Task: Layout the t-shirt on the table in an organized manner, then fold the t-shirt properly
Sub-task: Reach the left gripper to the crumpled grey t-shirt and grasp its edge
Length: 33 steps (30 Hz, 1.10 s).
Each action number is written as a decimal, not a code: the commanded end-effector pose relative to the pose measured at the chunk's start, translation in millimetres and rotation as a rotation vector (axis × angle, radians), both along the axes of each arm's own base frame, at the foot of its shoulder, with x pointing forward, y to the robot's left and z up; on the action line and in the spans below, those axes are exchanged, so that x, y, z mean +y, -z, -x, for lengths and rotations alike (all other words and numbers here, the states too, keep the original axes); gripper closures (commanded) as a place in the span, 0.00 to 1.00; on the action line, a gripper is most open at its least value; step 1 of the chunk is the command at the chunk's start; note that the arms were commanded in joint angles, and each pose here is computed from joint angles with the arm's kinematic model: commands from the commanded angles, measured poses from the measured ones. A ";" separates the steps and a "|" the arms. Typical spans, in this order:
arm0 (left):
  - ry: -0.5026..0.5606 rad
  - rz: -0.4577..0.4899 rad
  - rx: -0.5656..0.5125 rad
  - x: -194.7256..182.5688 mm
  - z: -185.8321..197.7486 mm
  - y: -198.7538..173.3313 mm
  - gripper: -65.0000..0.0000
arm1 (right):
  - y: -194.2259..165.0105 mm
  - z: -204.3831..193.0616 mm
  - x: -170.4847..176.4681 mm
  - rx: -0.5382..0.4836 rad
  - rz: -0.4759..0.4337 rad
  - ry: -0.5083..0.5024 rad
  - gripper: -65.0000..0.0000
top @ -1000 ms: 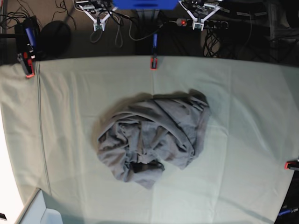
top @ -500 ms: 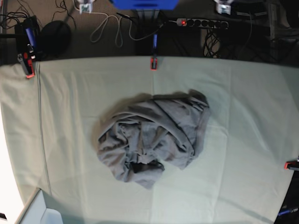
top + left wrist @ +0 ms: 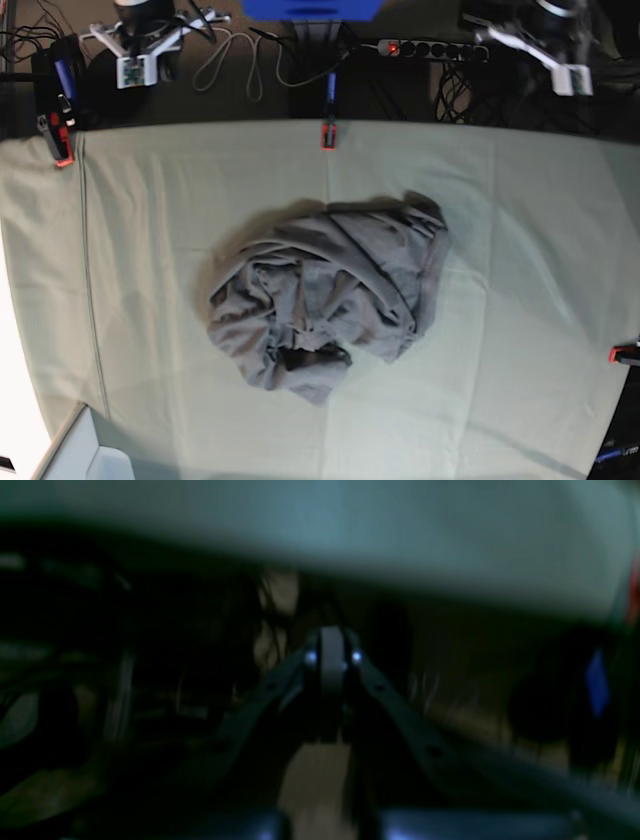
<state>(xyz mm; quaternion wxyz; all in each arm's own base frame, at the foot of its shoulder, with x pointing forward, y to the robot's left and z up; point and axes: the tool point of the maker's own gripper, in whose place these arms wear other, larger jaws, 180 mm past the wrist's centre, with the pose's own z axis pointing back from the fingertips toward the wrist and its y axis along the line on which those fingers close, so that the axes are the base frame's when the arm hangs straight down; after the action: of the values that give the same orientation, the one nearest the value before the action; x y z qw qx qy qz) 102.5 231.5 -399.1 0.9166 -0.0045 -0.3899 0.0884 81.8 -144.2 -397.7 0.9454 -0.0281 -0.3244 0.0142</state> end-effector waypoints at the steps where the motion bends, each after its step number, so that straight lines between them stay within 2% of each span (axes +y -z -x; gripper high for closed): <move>1: -0.015 -0.002 -0.032 1.1 -3.1 -10.9 0.99 | -5.3 -2.3 2.2 -0.015 -0.005 -0.005 1.00; 3: -0.035 -0.002 -0.099 1.9 -23.7 -27.5 0.99 | -8.3 -15.5 2.8 -0.049 -0.007 -0.006 1.00; 5: -0.046 0.005 -0.120 2.0 -41.0 -35.2 0.97 | -10.1 -22.6 3.0 -0.067 -0.007 -0.007 1.00; 7: -0.058 0.023 -0.116 1.4 -57.3 -36.3 0.88 | -12.3 -30.4 2.7 -0.087 -0.005 -0.009 1.00; 9: -0.065 0.047 -0.120 -2.2 -76.2 -37.9 0.75 | -14.9 -38.8 1.0 -0.109 0.002 -0.018 0.98; 12: -0.098 0.080 -0.138 -3.3 -99.4 -43.2 0.56 | -18.0 -46.5 1.8 -0.130 0.005 -0.036 0.83; 14: -0.100 0.098 -0.178 -7.0 -120.6 -51.9 0.49 | -19.0 -49.9 4.1 -0.138 0.001 -0.043 0.72; 17: -0.095 0.134 -0.186 -13.5 -145.1 -45.2 0.48 | -19.1 -50.6 2.2 -0.140 0.008 -0.053 0.59; 20: -0.088 0.175 -0.157 -23.5 -166.8 -23.1 0.48 | -19.8 -54.1 2.1 -0.147 0.008 -0.053 0.52; 25: -0.091 0.248 -0.114 -46.4 -196.2 5.0 0.48 | -21.1 -58.4 1.9 -0.157 0.010 -0.054 0.52; 33: -0.125 0.324 -0.068 -63.8 -223.1 29.4 0.48 | -12.6 -60.8 0.1 -0.095 0.014 -0.046 0.52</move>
<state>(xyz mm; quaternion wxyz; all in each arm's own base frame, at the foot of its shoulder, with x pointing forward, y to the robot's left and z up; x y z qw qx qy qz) 312.4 166.2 -443.4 0.8932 -0.1276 -0.3762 0.2108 139.8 -145.0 -391.0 0.9323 -0.0287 -0.3591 0.0332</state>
